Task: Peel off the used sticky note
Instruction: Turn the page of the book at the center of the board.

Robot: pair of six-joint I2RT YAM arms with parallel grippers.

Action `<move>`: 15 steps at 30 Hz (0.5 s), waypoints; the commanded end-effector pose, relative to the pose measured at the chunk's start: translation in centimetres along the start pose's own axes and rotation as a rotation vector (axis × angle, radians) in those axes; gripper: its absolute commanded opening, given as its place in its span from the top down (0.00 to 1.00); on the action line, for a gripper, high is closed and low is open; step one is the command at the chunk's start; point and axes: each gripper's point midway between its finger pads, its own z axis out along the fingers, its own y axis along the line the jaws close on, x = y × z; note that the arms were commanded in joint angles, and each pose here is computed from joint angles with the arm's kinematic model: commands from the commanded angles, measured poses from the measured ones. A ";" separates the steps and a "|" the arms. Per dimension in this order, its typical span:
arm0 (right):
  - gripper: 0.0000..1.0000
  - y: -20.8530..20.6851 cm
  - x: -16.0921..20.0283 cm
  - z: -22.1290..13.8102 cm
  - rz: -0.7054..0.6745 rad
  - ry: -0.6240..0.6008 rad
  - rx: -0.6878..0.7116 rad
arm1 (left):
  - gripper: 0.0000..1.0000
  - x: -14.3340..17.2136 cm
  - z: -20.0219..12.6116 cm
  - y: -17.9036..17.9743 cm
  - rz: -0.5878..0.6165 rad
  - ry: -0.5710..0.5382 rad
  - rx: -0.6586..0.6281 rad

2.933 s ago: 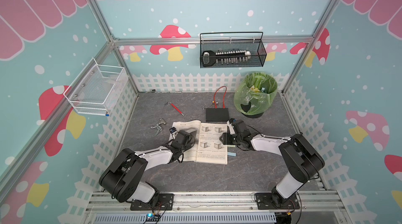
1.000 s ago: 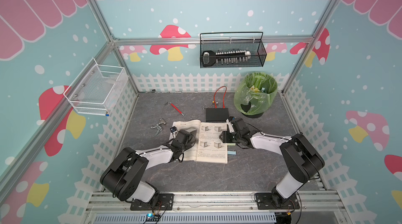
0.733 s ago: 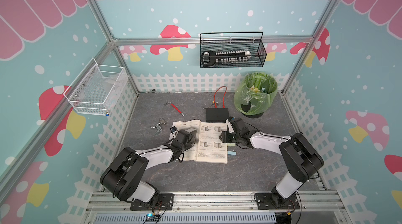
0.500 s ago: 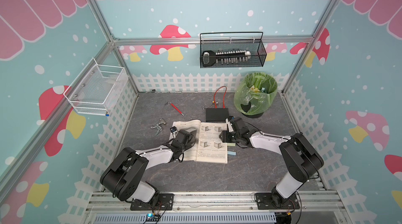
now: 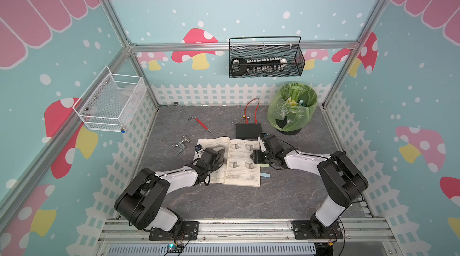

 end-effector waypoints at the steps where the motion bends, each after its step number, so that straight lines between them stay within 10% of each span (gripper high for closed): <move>1: 0.40 0.0 -0.1 0.6 -0.012 0.002 0.014 | 1.00 2.5 0.4 1.7 0.026 0.094 -0.047; 15: 0.40 0.6 -0.2 0.6 -0.018 0.002 -0.003 | 1.00 2.5 0.5 1.8 0.027 0.096 -0.052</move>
